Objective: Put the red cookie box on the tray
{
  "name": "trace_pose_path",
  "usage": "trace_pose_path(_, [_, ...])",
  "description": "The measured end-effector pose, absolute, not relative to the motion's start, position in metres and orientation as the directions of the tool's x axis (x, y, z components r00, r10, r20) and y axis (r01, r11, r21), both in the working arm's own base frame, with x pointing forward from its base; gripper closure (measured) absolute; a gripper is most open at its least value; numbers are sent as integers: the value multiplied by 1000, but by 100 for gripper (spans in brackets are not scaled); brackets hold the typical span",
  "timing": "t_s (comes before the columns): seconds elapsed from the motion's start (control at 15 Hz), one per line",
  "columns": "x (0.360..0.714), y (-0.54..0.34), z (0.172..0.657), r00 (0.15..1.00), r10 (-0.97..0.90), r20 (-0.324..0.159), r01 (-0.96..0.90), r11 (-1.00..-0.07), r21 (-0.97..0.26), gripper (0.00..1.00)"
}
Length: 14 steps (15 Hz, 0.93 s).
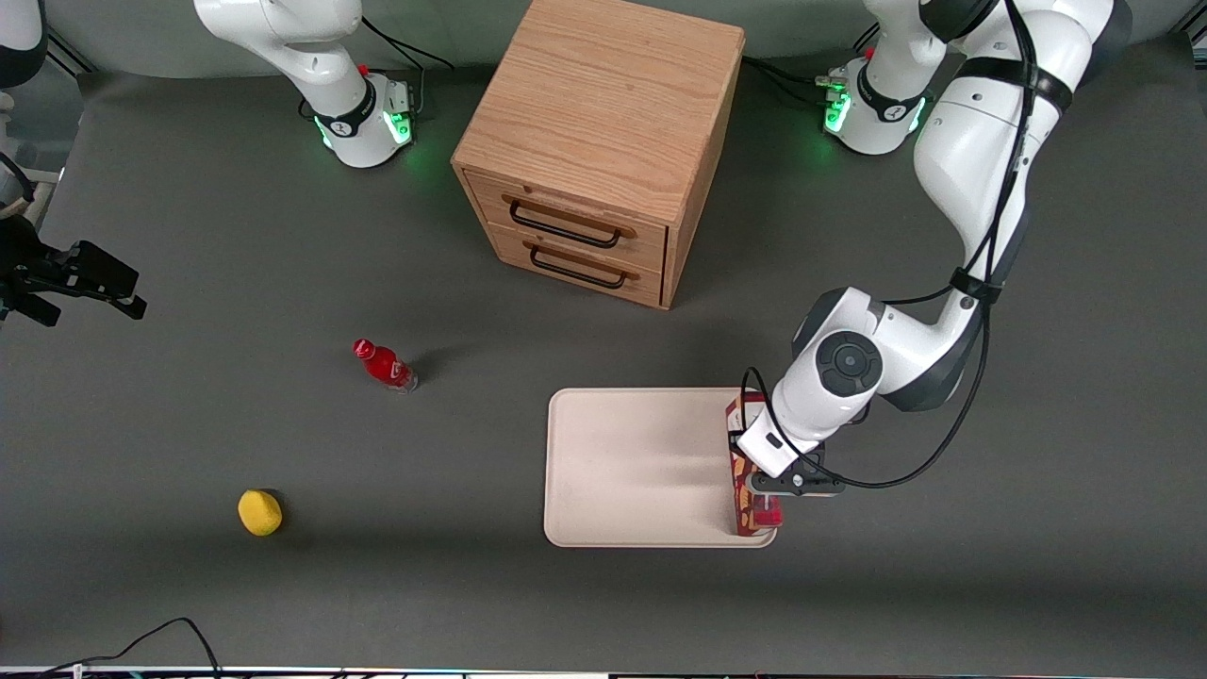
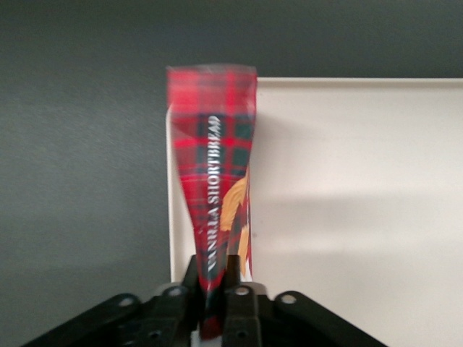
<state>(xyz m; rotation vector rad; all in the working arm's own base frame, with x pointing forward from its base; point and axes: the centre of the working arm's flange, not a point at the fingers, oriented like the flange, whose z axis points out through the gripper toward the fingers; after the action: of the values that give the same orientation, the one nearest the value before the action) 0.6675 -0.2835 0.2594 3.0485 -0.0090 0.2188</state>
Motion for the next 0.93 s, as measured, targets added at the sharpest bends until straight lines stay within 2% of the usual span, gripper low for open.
trace_pose_path(0.07, [668, -282, 263, 989, 5, 149, -8, -997, 82, 66])
trace_pose_path(0.27, [669, -270, 290, 992, 16, 125, 11, -999, 37, 37])
trace_pose_path(0.47, [661, -247, 365, 997, 51, 66, 52, -999, -6, 6])
trace_pose_path(0.53, [654, -237, 401, 998, 50, 39, 51, -999, -11, 0])
trace_pose_path(0.8, [610, -143, 545, 998, 26, -56, 25, -999, -20, 0])
trace_pose_path(0.93, [578, -81, 596, 995, -8, -98, -10, -1000, -12, 0])
